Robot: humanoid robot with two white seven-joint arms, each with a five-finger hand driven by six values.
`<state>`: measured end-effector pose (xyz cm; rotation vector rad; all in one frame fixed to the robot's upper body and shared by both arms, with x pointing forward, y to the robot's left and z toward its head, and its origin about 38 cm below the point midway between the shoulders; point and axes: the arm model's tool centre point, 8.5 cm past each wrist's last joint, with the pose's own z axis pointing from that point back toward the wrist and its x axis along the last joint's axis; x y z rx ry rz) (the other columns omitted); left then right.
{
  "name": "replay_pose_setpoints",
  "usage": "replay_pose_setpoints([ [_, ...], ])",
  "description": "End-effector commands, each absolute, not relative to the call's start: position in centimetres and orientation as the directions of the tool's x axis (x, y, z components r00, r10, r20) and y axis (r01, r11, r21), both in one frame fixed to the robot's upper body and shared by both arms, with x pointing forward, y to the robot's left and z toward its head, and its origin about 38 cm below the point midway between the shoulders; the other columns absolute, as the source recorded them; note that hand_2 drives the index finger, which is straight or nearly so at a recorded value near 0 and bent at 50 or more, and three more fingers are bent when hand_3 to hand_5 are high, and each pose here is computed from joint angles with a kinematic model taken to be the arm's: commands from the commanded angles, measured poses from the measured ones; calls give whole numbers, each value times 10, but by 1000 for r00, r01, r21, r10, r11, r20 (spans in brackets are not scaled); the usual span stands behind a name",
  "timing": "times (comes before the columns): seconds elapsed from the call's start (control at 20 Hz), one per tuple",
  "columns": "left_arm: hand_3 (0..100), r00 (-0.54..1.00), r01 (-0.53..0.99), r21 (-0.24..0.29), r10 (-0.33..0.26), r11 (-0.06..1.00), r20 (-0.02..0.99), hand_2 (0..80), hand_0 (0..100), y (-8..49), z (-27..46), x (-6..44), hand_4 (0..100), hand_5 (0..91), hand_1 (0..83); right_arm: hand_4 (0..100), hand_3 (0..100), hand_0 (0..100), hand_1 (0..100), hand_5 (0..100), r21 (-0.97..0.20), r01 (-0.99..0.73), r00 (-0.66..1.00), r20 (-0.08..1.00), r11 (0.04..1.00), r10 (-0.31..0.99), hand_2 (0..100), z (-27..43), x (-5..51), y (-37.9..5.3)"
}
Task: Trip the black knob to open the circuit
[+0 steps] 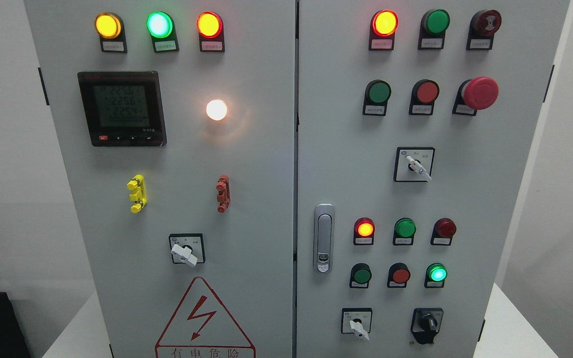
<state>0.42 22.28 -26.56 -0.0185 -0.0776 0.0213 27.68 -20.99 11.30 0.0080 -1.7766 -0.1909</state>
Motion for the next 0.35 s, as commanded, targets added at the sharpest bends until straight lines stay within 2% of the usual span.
replay_pose_setpoints([
  [0.0,0,996,-24,-21,26,999,82,0,120,222,-266,6,0,0,389,0,22,0,56,0,144,83,-258,959,986,-118,0,125,276,-208],
  [0.3,0,996,-24,-21,26,999,83,0,120,222,-266,6,0,0,389,0,17,0,56,0,143,83,-262,958,986,-117,0,126,276,-208],
])
